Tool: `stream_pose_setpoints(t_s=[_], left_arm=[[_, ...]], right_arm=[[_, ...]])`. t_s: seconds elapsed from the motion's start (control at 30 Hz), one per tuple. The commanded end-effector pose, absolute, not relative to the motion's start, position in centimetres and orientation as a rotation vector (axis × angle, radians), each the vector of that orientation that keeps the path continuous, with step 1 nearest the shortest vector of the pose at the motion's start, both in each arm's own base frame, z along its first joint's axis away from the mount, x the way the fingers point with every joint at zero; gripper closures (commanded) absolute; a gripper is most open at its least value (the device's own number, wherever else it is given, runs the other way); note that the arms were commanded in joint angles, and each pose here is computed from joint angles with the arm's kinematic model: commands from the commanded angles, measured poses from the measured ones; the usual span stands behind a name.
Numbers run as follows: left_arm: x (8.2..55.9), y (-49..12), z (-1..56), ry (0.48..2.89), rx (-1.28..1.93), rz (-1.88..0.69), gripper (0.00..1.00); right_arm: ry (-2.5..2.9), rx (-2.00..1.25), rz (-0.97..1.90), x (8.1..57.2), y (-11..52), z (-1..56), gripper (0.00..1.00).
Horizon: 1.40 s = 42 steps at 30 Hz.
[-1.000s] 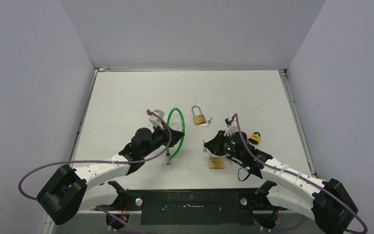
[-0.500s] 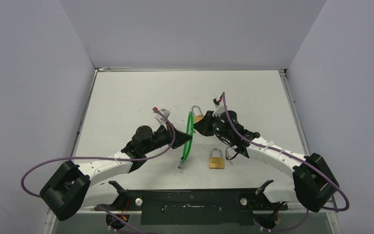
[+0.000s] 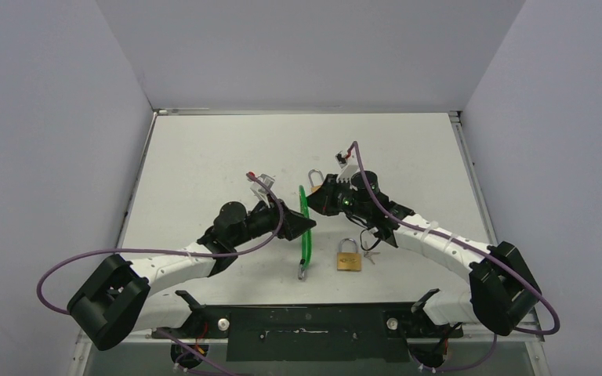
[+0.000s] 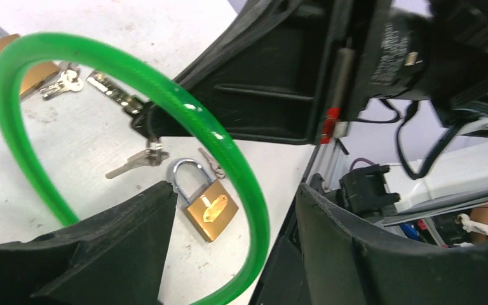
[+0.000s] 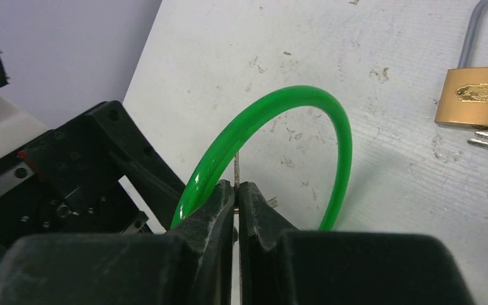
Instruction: Unlock with the key
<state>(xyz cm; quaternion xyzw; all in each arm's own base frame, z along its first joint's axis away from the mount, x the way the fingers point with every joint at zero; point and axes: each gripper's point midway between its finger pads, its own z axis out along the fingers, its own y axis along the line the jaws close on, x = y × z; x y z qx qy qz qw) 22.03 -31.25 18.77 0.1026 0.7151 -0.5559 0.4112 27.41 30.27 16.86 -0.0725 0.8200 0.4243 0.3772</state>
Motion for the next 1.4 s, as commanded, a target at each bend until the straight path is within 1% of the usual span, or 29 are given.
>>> stream_pose_setpoints(t_s=[0.0,0.17,0.23,0.43,0.5,0.53,0.57,0.63,0.7,0.77,0.93,1.0,1.07,1.2,1.37], left_arm=[[22.9,-30.6,17.6,1.836,0.249,-1.292,0.34],[23.3,-30.1,16.6,1.894,0.233,-1.232,0.34],[23.5,-29.8,16.4,1.908,0.219,-1.208,0.36],[24.0,-27.7,15.6,1.928,0.132,-1.097,0.54],[24.4,-26.5,14.9,1.947,0.075,-1.029,0.60],[24.6,-25.8,14.3,1.966,0.040,-0.987,0.61],[24.9,-24.9,13.8,1.978,-0.003,-0.935,0.61],[25.3,-23.2,12.7,1.997,-0.089,-0.843,0.46],[25.4,-21.7,11.9,2.003,-0.157,-0.784,0.37],[25.3,-21.0,11.6,1.997,-0.189,-0.767,0.35],[24.8,-20.4,10.5,2.021,-0.246,-0.774,0.35],[24.5,-19.7,9.4,2.057,-0.291,-0.740,0.32],[24.4,-18.1,8.0,2.093,-0.386,-0.656,0.27],[23.5,-14.1,5.7,2.173,-0.556,-0.409,0.22],[23.0,-11.7,6.2,2.215,-0.580,-0.227,0.22]], right_arm=[[2.060,-0.177,1.162,27.7,31.7,19.5,1.00],[2.063,-0.179,1.185,27.5,32.1,19.5,1.00],[2.063,-0.184,1.187,27.5,32.2,19.4,1.00],[2.079,-0.155,1.069,28.0,30.5,18.9,1.00],[2.088,-0.140,1.022,28.0,29.6,18.6,1.00],[2.091,-0.132,1.001,27.9,29.2,18.4,1.00],[2.098,-0.119,0.983,27.9,28.7,18.1,1.00],[2.113,-0.094,0.944,27.6,27.6,17.3,1.00],[2.123,-0.073,0.928,27.2,26.8,16.6,1.00],[2.128,-0.061,0.922,26.7,26.2,16.3,1.00],[2.131,-0.041,0.925,25.8,25.3,15.9,1.00],[2.137,-0.036,0.925,25.5,25.1,15.6,1.00],[2.149,-0.028,0.923,25.1,24.8,15.1,1.00],[2.172,-0.017,0.914,24.5,24.3,14.2,1.00],[2.174,-0.009,0.911,24.1,24.0,13.9,1.00]])
